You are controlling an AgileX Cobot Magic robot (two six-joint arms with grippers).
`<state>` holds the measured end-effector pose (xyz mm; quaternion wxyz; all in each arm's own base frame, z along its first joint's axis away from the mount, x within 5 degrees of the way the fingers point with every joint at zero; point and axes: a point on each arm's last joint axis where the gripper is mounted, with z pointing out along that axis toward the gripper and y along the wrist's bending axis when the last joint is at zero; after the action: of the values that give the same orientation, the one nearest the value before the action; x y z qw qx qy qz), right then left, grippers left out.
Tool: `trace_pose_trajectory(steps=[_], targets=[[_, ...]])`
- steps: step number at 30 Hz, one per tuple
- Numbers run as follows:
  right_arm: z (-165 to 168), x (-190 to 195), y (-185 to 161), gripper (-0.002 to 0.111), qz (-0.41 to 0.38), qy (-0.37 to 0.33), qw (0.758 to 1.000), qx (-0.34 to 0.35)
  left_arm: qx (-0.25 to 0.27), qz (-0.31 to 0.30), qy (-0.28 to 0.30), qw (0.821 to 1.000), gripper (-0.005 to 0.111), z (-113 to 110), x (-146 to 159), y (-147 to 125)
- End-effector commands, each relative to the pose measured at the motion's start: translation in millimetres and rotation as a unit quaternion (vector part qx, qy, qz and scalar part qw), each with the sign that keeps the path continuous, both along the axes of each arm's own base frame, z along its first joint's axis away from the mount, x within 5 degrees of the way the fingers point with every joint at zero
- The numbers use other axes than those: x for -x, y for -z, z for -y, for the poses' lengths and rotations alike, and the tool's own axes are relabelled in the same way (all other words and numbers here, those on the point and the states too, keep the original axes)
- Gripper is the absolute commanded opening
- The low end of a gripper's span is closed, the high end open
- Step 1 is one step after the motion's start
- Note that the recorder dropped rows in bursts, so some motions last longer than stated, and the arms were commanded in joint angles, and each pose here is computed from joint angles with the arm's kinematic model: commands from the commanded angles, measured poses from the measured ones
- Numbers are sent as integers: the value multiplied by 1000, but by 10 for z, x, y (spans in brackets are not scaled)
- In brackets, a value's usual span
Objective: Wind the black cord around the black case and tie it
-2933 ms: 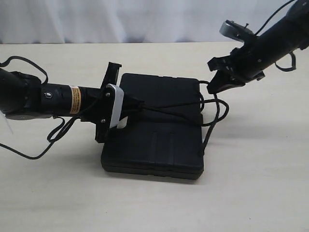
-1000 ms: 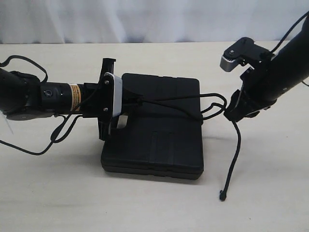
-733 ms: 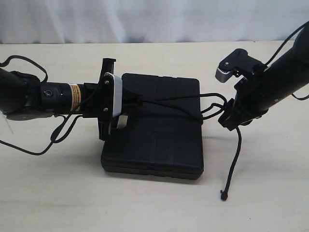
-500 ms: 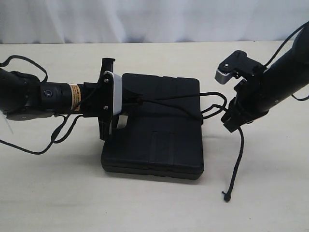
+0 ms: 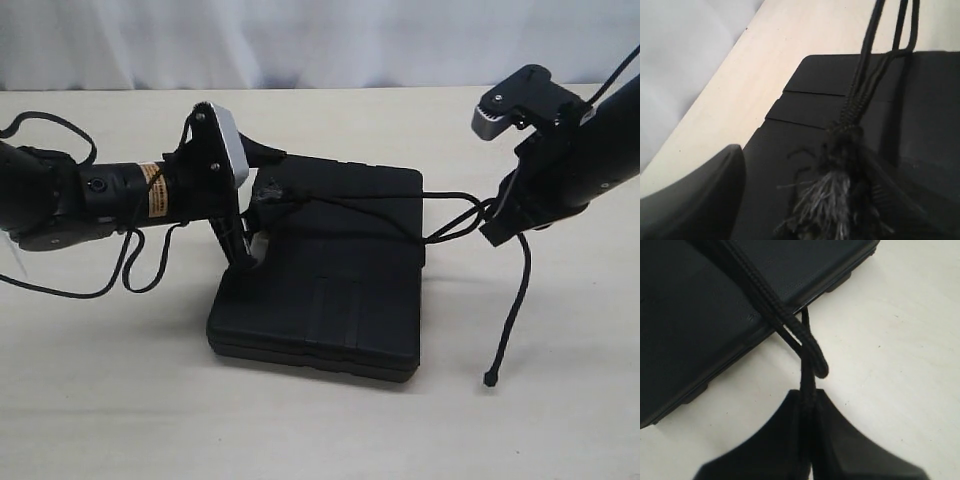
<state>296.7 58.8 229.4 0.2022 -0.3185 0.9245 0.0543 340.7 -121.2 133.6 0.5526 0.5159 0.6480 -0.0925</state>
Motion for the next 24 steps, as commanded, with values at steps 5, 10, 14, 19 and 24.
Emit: trace_pose_trajectory(steps=[5,10,14,19,24], targets=[[18,-33,-48,4,32,15,999,4,104,-102,-133,980,62,-110,29,-532],[19,-50,-56,4,42,17,999,4,112,-156,-271,943,62,-309,33,-797],[20,-52,-57,4,43,17,999,4,103,-181,-316,926,62,-365,48,-760],[20,-51,-56,4,43,17,999,4,57,-212,-401,889,48,-457,61,-698],[18,-60,-54,4,46,19,999,3,74,-230,-408,881,44,-408,34,-643]])
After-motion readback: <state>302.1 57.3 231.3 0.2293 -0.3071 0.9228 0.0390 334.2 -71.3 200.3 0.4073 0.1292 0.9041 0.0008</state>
